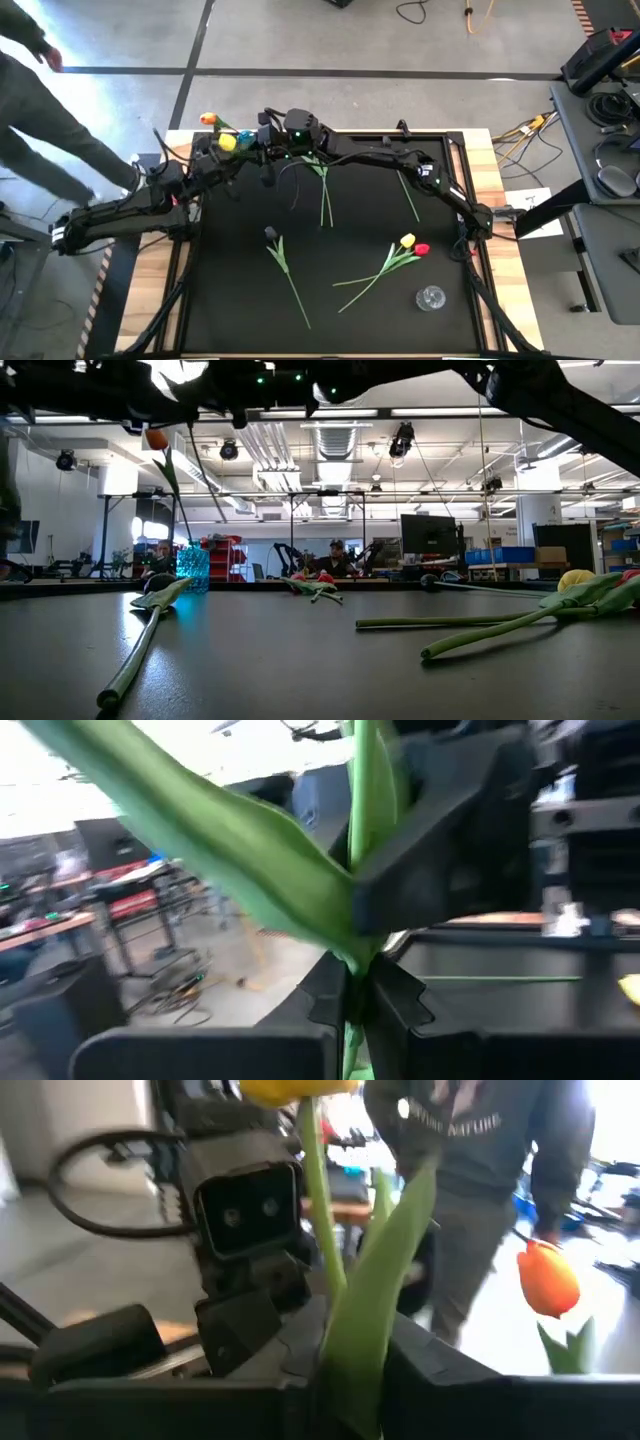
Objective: Sort flowers into vase by color
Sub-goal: Put the top yellow flower into the blue vase
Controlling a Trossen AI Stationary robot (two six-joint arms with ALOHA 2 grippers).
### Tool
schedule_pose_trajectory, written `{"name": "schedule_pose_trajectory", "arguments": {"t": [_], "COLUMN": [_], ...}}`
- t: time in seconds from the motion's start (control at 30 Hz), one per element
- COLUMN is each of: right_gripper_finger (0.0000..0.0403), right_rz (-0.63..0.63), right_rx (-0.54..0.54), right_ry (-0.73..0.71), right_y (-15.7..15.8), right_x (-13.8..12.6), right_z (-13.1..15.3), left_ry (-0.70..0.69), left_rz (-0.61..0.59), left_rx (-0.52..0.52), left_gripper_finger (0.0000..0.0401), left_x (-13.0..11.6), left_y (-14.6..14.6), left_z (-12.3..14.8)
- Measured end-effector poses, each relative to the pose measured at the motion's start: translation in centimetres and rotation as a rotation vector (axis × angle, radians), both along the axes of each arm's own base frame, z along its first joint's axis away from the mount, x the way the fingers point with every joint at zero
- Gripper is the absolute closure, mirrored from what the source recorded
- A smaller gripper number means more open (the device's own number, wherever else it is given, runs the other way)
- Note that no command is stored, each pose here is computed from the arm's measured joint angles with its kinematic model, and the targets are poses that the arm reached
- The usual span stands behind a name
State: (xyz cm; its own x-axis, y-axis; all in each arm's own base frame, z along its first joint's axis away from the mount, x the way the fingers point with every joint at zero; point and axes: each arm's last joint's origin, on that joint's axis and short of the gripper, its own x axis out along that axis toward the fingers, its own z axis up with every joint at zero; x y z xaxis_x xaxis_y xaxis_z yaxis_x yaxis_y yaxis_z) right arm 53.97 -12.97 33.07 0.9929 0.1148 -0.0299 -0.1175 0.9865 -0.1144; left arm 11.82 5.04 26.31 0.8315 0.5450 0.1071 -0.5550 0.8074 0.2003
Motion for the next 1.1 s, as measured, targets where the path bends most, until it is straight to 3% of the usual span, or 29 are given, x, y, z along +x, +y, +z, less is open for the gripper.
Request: {"name": "schedule_pose_trajectory", "arguments": {"t": [0.13,0.3,0.4,0.5,0.57,0.67,0.8,0.9,1.1], "right_gripper_finger": [0.0304,0.0274,0.0288,0.0337,0.0377,0.039,0.0394,0.0394,0.0394], "right_rz": [-0.099,-0.112,-0.175,-0.225,-0.225,-0.227,-0.261,-0.312,-0.427], "right_rx": [-0.079,-0.129,-0.18,-0.22,-0.217,-0.204,-0.168,-0.144,-0.121], "right_ry": [0.081,0.212,0.285,0.352,0.382,0.442,0.391,0.34,0.223], "right_y": [0.1,0.6,1.1,1.3,1.2,0.9,0.7,1.2,3.5], "right_x": [-1.4,-3.8,-5.3,-6.4,-6.6,-7.3,-9.4,-11.7,-17.6], "right_z": [1.7,3.7,5.1,5.5,4.8,3.2,1.8,0.2,-1.9], "left_ry": [-0.004,0.009,0.011,0.006,0.009,0.031,0.049,0.071,0.14], "left_rz": [0.057,0.128,0.136,0.179,0.217,0.277,0.428,0.52,0.551], "left_rx": [-0.003,-0.009,-0.013,-0.02,-0.026,-0.035,-0.059,-0.07,-0.059], "left_gripper_finger": [0.0399,0.04,0.04,0.04,0.0401,0.0401,0.0401,0.0401,0.0401], "left_x": [0.2,0.5,0.9,1.3,1.6,2.3,3.5,4.5,7.1], "left_y": [0.3,0.6,0.7,1.0,1.3,1.7,2.5,3.2,4.6], "left_z": [0.1,0.1,0.2,0.4,0.5,0.7,1.1,1.5,2.3]}}
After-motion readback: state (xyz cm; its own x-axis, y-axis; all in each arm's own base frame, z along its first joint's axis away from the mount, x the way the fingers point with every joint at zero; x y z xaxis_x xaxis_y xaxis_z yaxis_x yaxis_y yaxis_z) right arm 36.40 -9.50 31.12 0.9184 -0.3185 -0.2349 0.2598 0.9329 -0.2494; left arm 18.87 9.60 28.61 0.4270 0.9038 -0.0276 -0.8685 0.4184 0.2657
